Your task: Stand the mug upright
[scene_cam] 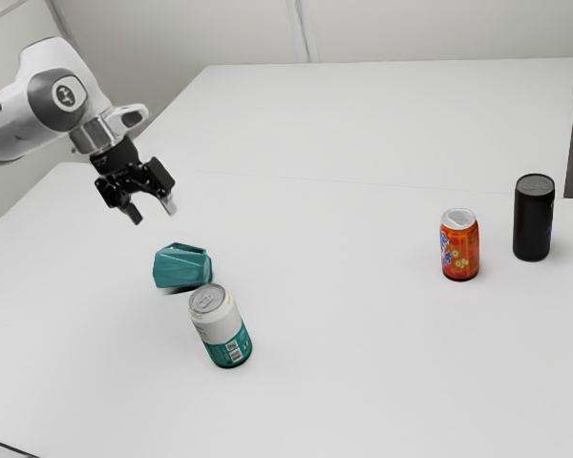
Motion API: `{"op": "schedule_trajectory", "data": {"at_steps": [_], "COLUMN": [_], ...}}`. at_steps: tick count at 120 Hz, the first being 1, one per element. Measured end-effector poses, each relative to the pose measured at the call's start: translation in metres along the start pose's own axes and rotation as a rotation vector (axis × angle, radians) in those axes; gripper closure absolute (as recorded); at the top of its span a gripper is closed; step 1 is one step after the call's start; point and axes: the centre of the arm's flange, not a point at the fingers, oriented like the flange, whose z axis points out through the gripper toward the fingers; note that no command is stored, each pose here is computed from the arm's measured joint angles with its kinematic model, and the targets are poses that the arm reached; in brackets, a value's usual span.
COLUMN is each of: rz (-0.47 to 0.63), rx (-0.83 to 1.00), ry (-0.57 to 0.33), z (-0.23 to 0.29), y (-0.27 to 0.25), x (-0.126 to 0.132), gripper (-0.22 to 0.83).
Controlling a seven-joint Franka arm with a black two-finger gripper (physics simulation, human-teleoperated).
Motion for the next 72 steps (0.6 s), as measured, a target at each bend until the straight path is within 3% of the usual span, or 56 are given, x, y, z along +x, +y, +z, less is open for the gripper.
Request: {"op": "schedule_trajectory", "data": {"at_steps": [31,72], "rz": [-0.030,0.078], "rx": [-0.146,-0.342], "ry": [0.051,0.080], "z": [0.021,0.090], "y": [-0.099,-0.156], "x": [0.000,0.024], "gripper": [0.00,0.00]}}
